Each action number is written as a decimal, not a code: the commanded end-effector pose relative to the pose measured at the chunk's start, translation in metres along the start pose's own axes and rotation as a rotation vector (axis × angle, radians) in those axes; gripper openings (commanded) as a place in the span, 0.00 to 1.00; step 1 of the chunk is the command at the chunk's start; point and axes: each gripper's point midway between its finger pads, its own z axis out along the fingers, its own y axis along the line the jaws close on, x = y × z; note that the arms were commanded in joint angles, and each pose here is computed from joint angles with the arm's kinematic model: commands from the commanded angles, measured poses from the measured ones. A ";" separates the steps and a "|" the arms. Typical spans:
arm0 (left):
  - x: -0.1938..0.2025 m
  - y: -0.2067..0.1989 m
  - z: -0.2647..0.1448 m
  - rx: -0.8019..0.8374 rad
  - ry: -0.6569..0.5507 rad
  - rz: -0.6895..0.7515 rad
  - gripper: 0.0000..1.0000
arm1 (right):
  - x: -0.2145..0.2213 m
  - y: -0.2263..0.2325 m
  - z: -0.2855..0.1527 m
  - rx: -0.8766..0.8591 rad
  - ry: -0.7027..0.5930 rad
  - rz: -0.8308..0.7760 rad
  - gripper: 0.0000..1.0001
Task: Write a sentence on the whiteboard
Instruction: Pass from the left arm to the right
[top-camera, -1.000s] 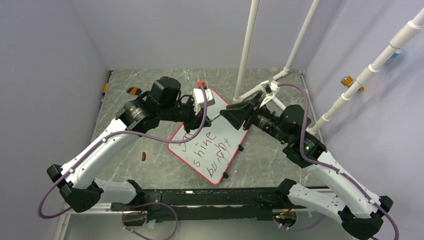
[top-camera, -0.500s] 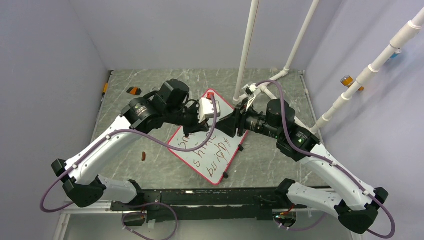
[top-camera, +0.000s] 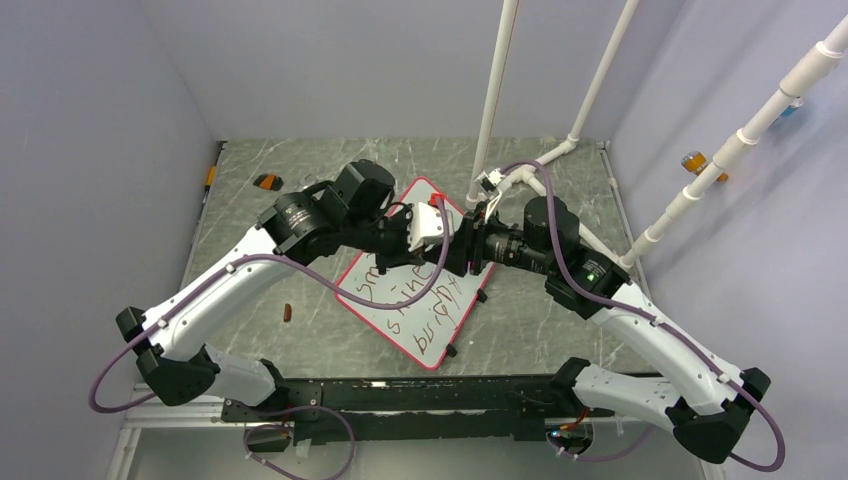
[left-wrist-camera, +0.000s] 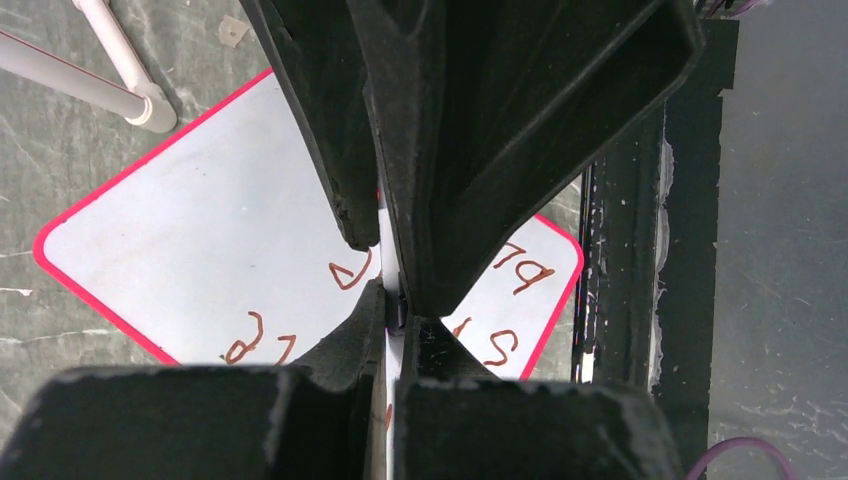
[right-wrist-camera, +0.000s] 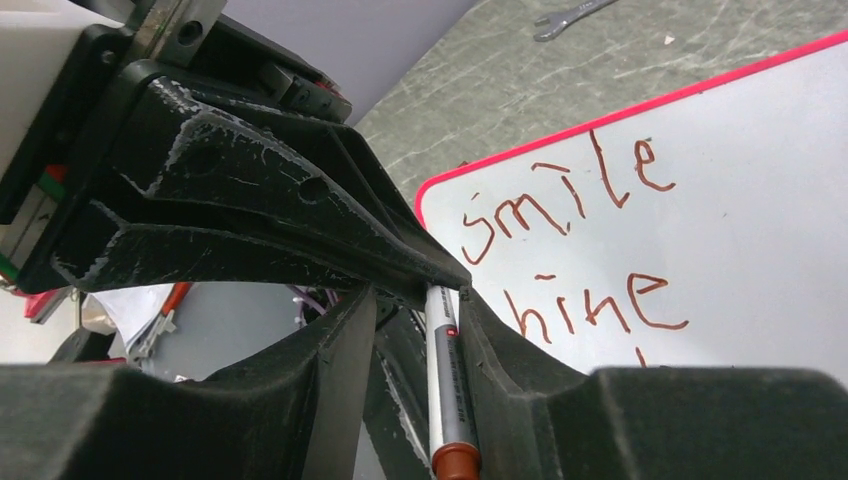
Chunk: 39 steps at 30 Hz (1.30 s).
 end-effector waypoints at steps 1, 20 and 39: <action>-0.011 0.003 -0.004 -0.017 -0.010 0.055 0.00 | 0.006 0.002 0.000 -0.019 0.019 0.003 0.36; -0.013 -0.004 -0.002 -0.019 0.002 0.074 0.00 | 0.013 -0.004 0.001 -0.004 0.037 0.002 0.00; 0.108 -0.003 -0.071 -0.571 0.085 -0.543 0.99 | -0.015 -0.054 -0.013 0.281 -0.167 -0.026 0.00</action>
